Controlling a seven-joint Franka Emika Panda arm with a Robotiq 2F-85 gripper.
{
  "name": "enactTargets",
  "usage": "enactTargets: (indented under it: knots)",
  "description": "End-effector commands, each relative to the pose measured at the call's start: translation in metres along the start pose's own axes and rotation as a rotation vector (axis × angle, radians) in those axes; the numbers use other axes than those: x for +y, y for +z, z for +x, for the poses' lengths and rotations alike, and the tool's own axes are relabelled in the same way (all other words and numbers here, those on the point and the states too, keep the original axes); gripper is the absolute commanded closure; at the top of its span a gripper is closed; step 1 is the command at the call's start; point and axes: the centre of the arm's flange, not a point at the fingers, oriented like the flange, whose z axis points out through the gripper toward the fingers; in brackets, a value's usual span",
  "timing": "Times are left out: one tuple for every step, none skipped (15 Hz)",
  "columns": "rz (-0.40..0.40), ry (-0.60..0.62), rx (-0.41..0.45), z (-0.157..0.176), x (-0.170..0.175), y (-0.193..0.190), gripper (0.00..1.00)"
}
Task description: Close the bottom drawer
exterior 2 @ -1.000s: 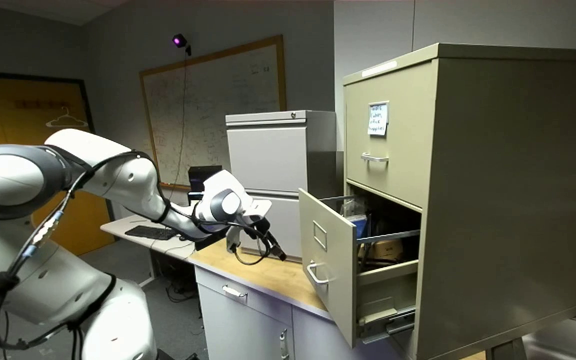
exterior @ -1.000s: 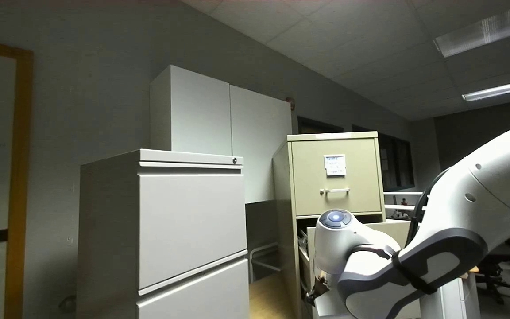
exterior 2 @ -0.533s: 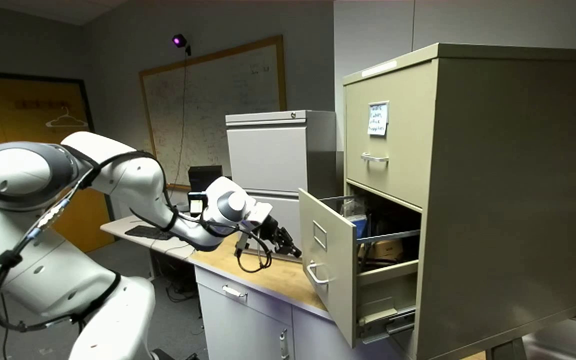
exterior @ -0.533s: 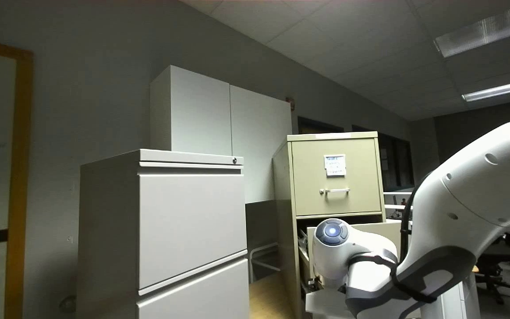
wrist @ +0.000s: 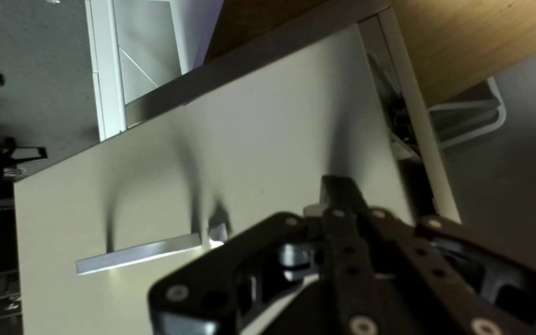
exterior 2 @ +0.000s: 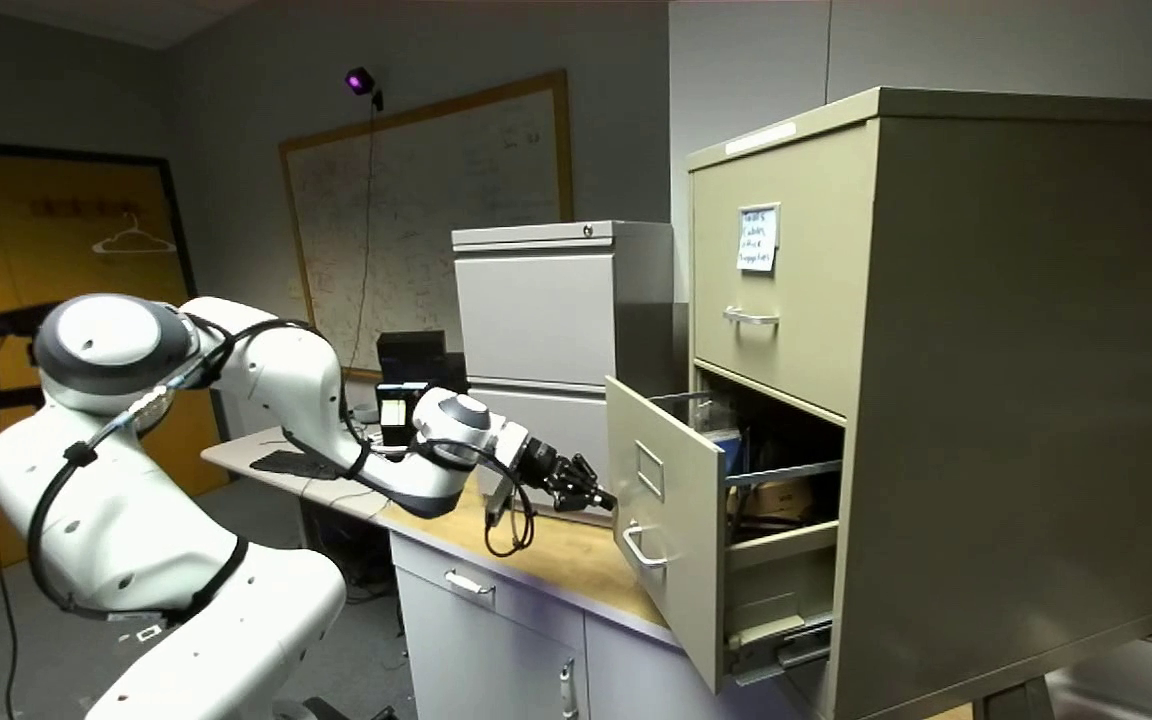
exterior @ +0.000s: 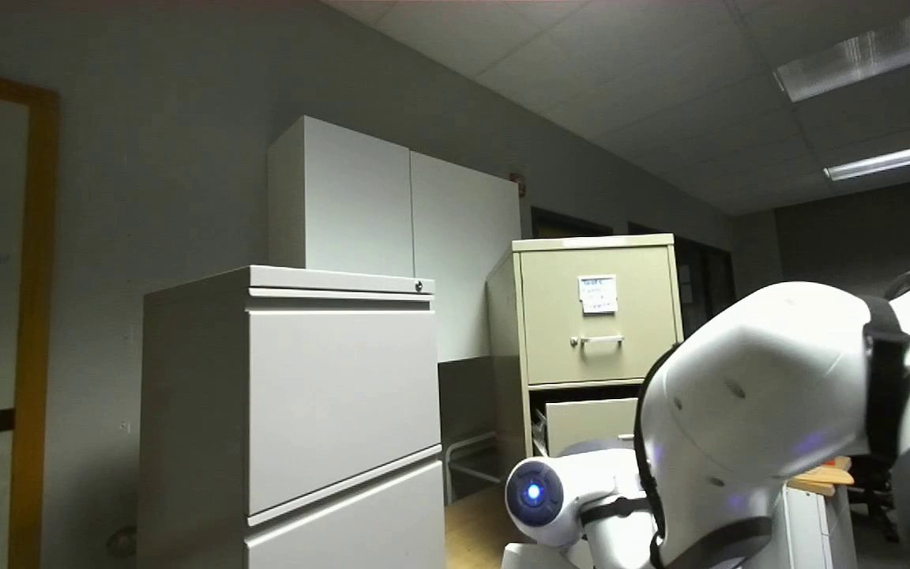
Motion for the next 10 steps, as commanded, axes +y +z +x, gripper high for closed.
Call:
enactTargets:
  knots:
    - [-0.05,0.112,0.159,-0.011,-0.033,0.043,1.0]
    - [-0.069,0.135,0.197,-0.016,-0.038,0.05,1.0]
    - [-0.084,0.148,0.222,-0.02,-0.042,0.055,1.0]
    - [-0.099,0.156,0.245,-0.024,-0.048,0.061,1.0]
    - [-0.116,0.16,0.268,-0.027,-0.054,0.068,1.0]
    - [-0.137,0.162,0.287,-0.03,-0.06,0.076,1.0]
    - [-0.162,0.167,0.308,-0.035,-0.066,0.081,1.0]
    - [-0.192,0.166,0.325,-0.037,-0.071,0.089,1.0]
    - [-0.221,0.168,0.335,-0.039,-0.075,0.097,1.0]
    - [-0.248,0.173,0.343,-0.041,-0.078,0.104,1.0]
